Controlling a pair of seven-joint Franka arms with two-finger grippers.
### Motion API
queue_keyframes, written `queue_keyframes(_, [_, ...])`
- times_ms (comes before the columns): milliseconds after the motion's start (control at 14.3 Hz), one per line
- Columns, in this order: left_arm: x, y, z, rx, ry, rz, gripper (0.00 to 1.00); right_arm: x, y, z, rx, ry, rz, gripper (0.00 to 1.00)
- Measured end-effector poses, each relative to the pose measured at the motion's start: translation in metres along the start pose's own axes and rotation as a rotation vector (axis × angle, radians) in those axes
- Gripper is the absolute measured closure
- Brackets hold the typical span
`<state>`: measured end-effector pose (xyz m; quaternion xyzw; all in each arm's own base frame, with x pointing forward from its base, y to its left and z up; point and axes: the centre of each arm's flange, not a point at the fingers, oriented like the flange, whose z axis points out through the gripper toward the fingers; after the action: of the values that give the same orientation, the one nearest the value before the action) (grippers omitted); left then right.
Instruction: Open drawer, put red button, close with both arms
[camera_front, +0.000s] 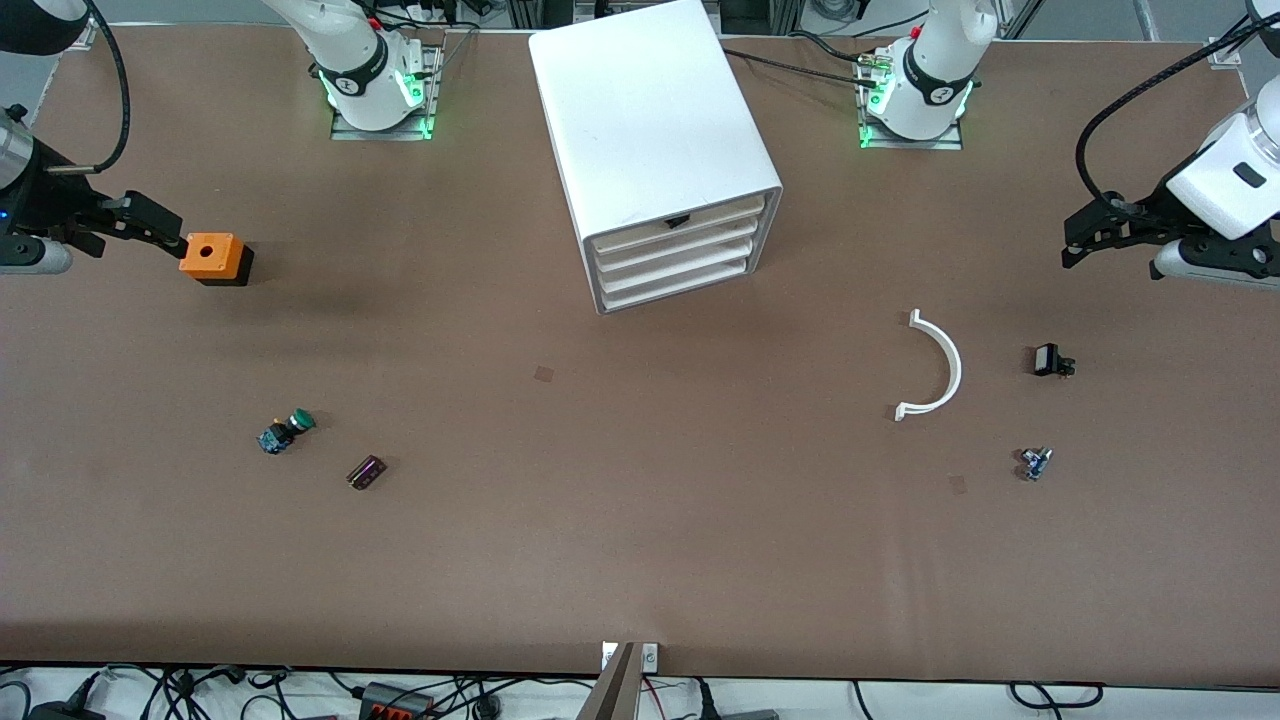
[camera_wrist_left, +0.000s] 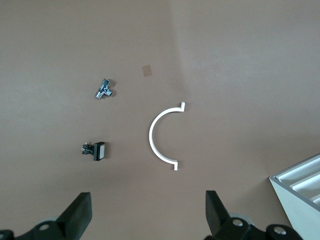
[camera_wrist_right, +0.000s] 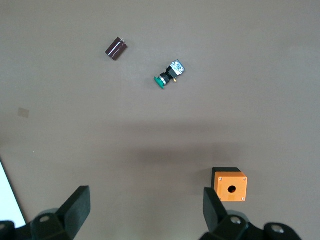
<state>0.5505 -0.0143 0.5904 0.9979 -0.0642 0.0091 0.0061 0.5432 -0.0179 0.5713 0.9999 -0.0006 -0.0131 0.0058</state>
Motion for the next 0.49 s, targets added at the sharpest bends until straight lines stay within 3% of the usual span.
queue_keyframes(490, [0.0004,0.0044,0.0001,0.005,-0.001,0.010,0.00,-0.0008,0.0000,-0.0002,0.000,-0.004,0.000,0.00])
